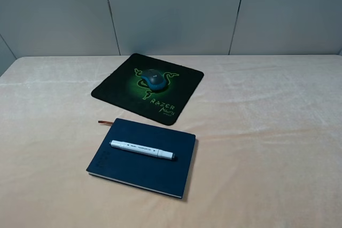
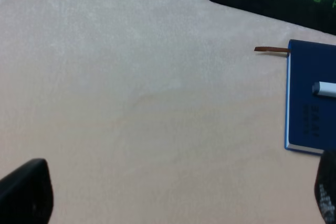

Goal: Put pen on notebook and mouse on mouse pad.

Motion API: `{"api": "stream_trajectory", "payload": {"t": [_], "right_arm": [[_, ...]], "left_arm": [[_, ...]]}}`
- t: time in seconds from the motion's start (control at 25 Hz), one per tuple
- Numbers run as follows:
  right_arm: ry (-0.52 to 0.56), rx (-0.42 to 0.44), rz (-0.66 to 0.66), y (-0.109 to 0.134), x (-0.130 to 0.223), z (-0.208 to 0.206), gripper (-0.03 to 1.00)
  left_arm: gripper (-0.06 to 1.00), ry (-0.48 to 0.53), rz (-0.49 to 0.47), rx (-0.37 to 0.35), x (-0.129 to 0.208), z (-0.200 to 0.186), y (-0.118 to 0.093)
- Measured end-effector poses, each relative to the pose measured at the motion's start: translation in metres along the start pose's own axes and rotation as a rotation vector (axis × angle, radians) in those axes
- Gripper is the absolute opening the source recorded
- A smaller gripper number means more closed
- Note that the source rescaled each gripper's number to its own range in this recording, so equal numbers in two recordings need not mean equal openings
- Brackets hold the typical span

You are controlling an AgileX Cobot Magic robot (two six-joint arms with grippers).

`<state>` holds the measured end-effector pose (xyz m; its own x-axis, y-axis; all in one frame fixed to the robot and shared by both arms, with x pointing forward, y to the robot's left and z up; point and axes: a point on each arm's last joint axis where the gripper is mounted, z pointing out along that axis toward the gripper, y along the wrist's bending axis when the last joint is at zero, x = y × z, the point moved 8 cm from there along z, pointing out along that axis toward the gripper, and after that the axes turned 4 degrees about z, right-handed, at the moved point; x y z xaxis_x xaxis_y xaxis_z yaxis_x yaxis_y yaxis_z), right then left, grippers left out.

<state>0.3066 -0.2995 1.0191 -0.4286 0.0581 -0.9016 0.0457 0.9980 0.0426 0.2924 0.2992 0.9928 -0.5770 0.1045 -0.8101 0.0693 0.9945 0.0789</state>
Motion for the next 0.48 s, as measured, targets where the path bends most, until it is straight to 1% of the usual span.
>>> {"api": "stream_trajectory", "payload": {"t": [0.48], "right_arm": [[-0.001,0.010,-0.001,-0.0016,-0.0002,0.0000,1.00]], "left_arm": [[1.00,0.000,0.000,0.000,0.0000,0.0000,0.0000]]}}
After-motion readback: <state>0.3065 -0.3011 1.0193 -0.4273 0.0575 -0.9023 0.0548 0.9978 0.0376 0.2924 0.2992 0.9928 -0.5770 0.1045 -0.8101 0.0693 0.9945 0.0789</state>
